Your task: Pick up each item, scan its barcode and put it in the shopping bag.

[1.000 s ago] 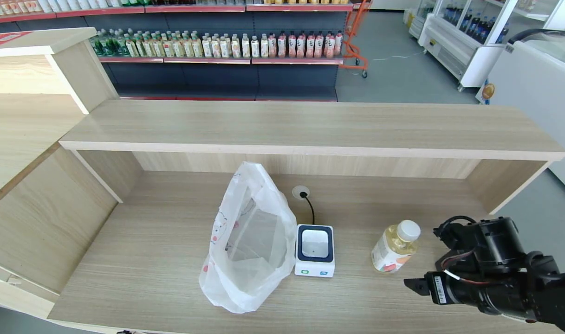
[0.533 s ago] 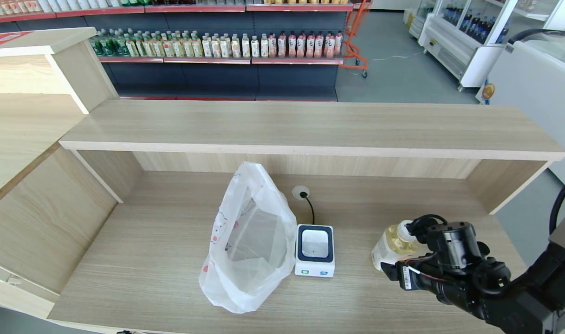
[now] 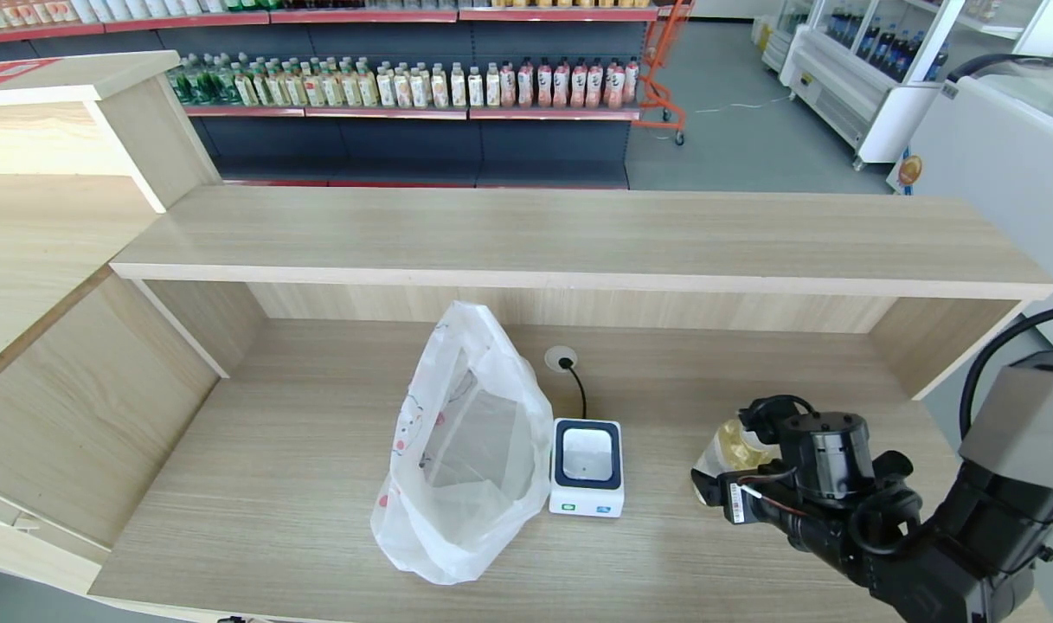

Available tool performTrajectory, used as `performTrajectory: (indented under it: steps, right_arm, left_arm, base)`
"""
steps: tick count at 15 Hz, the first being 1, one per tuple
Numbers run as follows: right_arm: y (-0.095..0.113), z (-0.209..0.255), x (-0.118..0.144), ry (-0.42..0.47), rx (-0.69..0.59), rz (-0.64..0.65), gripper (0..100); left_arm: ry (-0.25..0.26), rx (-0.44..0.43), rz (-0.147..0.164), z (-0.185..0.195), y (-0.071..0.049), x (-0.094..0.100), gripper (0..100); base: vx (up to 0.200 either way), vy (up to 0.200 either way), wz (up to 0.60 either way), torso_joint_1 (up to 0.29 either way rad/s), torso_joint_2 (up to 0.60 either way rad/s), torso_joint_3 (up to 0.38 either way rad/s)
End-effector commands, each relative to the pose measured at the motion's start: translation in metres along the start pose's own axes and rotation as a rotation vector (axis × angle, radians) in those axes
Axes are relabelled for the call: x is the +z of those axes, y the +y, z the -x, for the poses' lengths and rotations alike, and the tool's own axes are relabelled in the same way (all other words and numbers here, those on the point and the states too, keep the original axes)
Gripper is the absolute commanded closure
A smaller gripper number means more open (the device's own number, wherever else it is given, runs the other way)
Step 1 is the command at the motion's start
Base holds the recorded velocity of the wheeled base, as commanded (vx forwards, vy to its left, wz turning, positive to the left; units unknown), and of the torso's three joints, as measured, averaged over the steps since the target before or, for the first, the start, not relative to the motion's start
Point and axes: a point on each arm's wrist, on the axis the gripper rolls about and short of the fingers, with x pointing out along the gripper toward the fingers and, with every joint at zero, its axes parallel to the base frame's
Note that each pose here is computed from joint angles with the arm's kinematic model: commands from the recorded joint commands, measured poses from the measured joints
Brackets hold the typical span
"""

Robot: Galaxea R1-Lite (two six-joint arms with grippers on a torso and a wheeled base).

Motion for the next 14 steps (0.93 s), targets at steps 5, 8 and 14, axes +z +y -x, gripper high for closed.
performTrajectory:
  steps: [5, 8, 14]
  right_arm:
    - [0.007, -0.015, -0.002, -0.032, 0.012, 0.021, 0]
    - [0.010, -0.023, -0.002, -0.062, 0.014, 0.044, 0]
    - [0.027, -0.027, 0.005, -0.121, 0.062, 0.048, 0]
  left_arm:
    - [-0.001, 0.000, 0.000, 0.000, 0.000, 0.000, 0]
    - [-0.001, 0.000, 0.000, 0.000, 0.000, 0.000, 0]
    - [-0.001, 0.000, 0.000, 0.000, 0.000, 0.000, 0]
  base:
    - [0.000, 0.000, 0.00, 0.000, 0.00, 0.000]
    - [0.000, 0.000, 0.00, 0.000, 0.00, 0.000]
    - [0.000, 0.000, 0.00, 0.000, 0.00, 0.000]
